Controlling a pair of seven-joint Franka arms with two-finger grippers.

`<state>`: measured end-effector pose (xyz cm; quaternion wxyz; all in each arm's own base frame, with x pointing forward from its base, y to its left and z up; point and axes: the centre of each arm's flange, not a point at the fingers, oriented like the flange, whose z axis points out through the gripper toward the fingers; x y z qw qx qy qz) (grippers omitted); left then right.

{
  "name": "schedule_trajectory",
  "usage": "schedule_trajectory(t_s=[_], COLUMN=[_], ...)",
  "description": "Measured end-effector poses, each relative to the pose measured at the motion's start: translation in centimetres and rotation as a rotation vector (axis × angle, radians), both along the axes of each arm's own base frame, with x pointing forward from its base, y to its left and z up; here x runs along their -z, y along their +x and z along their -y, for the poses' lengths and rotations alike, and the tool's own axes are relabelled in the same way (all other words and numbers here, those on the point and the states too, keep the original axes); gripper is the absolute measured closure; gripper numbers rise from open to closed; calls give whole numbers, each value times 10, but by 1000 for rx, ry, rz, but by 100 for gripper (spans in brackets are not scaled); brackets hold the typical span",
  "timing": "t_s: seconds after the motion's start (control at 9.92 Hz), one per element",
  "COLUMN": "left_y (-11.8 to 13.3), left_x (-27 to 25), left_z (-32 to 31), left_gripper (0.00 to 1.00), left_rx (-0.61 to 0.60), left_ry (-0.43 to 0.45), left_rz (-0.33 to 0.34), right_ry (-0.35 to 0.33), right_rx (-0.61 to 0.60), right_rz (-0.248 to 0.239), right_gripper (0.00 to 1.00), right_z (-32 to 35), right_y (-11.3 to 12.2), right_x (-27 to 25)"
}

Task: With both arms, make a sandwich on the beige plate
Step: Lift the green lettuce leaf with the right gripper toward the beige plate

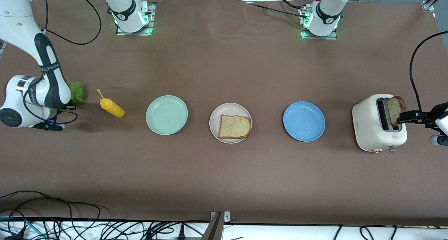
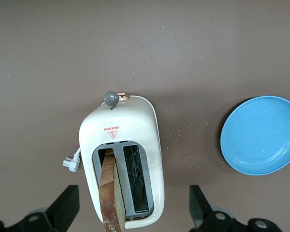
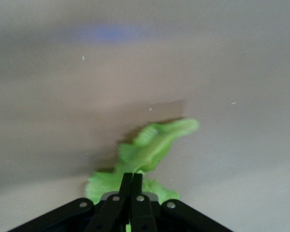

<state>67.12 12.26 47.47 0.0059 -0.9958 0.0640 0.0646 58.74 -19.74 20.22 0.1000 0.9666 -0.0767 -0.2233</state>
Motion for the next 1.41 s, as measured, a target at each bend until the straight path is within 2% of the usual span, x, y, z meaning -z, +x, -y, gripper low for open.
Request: schedule_trajectory(t_s=[0.2, 0.5, 0.71, 1.11, 1.41], left_y=[0, 0, 0, 0, 0], left_x=[2, 3, 4, 5, 6], left_z=[-1, -1, -1, 0, -1], left_gripper=[0, 0, 0, 0, 0], left_rx=[-1, -1, -1, -1, -1], left_ry=[-1, -1, -2, -2, -2], left_rz=[-3, -6, -7, -9, -10], right_ry=[-17, 27, 62, 103, 92], right_rx=[25, 67, 44, -30, 64], right_rz=[75, 197, 240, 277, 336], right_gripper=[98, 98, 98, 98, 98], right_z=[5, -4, -28, -90, -138], right_y=[22, 41, 53, 73, 83], right_x=[-80, -190, -216, -251, -270])
